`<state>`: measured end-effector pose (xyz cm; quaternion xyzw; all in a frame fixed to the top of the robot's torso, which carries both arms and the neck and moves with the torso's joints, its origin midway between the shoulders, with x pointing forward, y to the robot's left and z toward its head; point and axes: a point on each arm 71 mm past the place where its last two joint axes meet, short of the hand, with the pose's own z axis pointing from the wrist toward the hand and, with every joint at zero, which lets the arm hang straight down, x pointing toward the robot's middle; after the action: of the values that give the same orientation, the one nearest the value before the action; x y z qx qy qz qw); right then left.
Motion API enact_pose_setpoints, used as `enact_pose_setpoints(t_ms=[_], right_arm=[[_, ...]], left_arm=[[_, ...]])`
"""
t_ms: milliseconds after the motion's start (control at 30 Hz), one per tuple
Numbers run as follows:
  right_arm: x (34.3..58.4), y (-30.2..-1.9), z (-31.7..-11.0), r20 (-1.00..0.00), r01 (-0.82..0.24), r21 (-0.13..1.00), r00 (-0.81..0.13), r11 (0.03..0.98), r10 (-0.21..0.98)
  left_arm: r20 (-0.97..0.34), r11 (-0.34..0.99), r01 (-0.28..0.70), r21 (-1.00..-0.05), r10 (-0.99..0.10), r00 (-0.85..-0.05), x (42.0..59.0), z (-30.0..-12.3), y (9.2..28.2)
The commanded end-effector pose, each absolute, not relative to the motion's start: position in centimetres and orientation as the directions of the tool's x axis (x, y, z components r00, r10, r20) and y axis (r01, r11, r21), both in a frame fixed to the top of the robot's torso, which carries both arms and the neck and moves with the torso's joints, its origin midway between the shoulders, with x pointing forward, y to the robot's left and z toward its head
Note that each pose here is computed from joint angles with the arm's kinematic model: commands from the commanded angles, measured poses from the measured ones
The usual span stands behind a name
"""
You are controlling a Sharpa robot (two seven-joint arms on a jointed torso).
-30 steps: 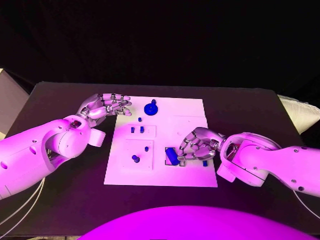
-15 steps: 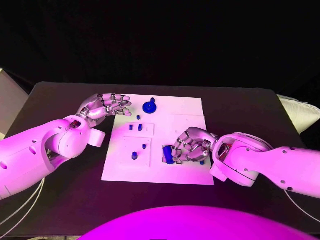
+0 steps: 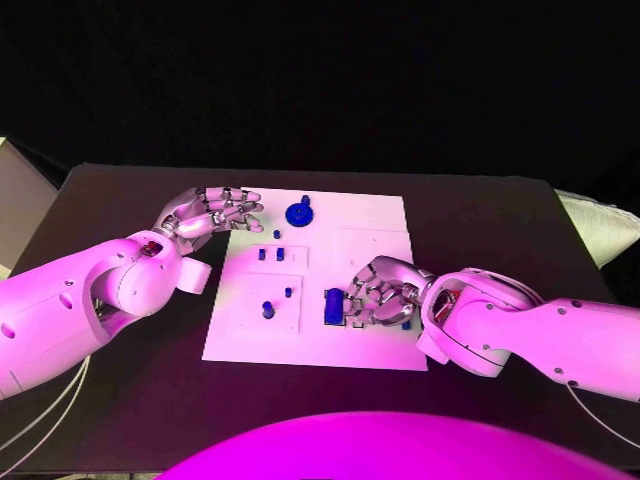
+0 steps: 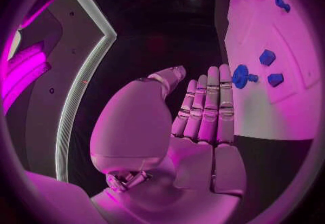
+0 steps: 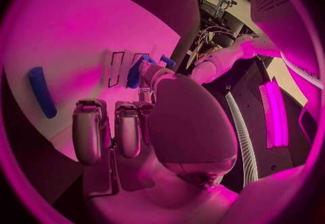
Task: Assemble the parts on the task board
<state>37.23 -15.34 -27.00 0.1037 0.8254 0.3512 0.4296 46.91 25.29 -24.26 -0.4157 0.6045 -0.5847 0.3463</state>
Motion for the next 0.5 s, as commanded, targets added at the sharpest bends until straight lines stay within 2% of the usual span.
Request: enact_pose_setpoints(t_ms=[33, 500], right_arm=[[37.22, -15.21, -26.81, -0.658, -0.160, 0.663, -0.590, 0.732, 0.468], [36.86, -14.70, -26.39, -0.640, -0.183, 0.696, -0.596, 0.694, 0.485]], left_arm=[[0.074, -0.036, -0.095, -0.995, -0.901, -0.427, 46.88, -24.18, 25.10], [0.074, -0.036, -0.095, -0.995, -0.901, -0.427, 46.87, -24.19, 25.14]])
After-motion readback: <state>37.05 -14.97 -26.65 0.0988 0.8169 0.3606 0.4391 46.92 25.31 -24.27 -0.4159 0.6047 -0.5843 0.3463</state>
